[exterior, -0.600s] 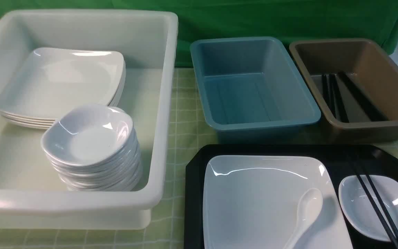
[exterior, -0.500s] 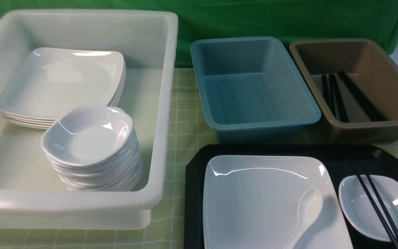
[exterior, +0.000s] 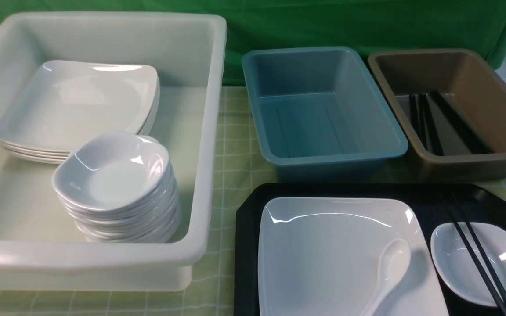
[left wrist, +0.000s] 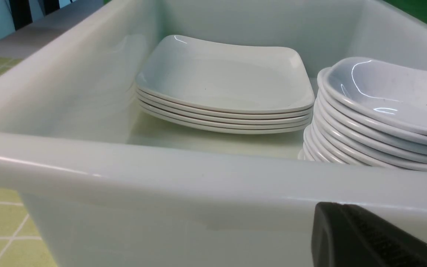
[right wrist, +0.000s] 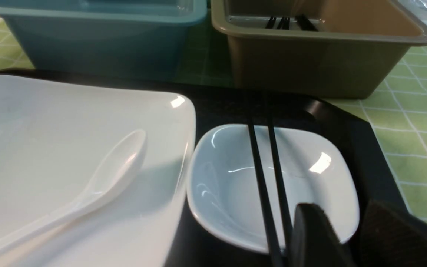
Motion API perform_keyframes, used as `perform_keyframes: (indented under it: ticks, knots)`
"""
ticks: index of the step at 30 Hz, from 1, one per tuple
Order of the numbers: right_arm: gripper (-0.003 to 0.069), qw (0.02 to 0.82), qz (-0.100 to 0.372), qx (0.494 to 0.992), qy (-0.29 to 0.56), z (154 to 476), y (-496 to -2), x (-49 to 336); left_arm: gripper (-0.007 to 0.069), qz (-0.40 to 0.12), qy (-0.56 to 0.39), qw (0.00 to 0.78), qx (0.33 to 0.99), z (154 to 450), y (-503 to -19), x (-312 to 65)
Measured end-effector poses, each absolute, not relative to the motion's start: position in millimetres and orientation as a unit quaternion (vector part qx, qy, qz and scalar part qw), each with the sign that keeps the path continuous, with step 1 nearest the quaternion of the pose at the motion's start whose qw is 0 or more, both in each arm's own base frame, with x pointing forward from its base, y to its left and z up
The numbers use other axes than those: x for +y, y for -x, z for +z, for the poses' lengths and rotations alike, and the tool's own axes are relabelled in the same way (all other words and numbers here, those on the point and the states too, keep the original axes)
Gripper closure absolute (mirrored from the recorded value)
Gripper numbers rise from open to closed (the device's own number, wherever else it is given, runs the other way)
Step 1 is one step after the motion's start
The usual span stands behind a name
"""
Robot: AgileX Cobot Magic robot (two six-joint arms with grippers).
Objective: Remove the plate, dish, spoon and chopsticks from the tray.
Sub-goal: Use the right arm to grab a pair of chopsticks from the plate
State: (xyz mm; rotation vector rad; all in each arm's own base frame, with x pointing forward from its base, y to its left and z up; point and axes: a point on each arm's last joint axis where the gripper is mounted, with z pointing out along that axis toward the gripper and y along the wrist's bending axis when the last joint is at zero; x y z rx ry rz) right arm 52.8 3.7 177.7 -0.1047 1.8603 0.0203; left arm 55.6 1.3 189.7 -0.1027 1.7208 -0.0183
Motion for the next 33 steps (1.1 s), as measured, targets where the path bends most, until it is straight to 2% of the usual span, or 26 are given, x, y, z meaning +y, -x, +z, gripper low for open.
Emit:
perform_keyframes:
  ticks: [8, 10, 15, 19, 21, 23, 26, 28, 30, 33]
  knots:
    - [0.0421, 0.596, 0.009, 0.801, 0.045, 178, -53, 4, 0.0615, -0.013, 0.051, 0.659, 0.750, 192, -56, 1]
    - [0.0421, 0.596, 0.009, 0.801, 0.045, 178, -53, 4, 0.0615, -0.048, 0.083, 0.673, 0.734, 195, -56, 1]
    - [0.0421, 0.596, 0.009, 0.801, 0.045, 178, -53, 4, 0.0615, -0.216, 0.246, 0.690, 0.646, 208, -57, 3]
    - [0.0421, 0.596, 0.009, 0.801, 0.045, 178, -53, 4, 0.0615, -0.254, 0.299, 0.706, 0.590, 216, -55, 8]
    - [0.0421, 0.596, 0.009, 0.801, 0.045, 178, -53, 4, 0.0615, -0.266, 0.291, 0.702, 0.593, 223, -54, 6]
    - [0.0421, 0.596, 0.009, 0.801, 0.045, 178, -53, 4, 0.0615, -0.274, 0.231, 0.698, 0.620, 253, -49, -4]
    - [0.0421, 0.596, 0.009, 0.801, 0.045, 178, -53, 4, 0.0615, -0.258, 0.169, 0.686, 0.659, 280, -48, -12]
    - [0.0421, 0.596, 0.009, 0.801, 0.045, 178, -53, 4, 0.0615, -0.235, 0.090, 0.633, 0.732, 310, -57, -22]
    - [0.0421, 0.596, 0.009, 0.801, 0.045, 178, -53, 4, 0.0615, -0.225, 0.053, 0.604, 0.763, 320, -65, -26]
    - [0.0421, 0.596, 0.009, 0.801, 0.045, 178, -53, 4, 0.0615, -0.216, -0.057, 0.533, 0.816, 339, -91, -39]
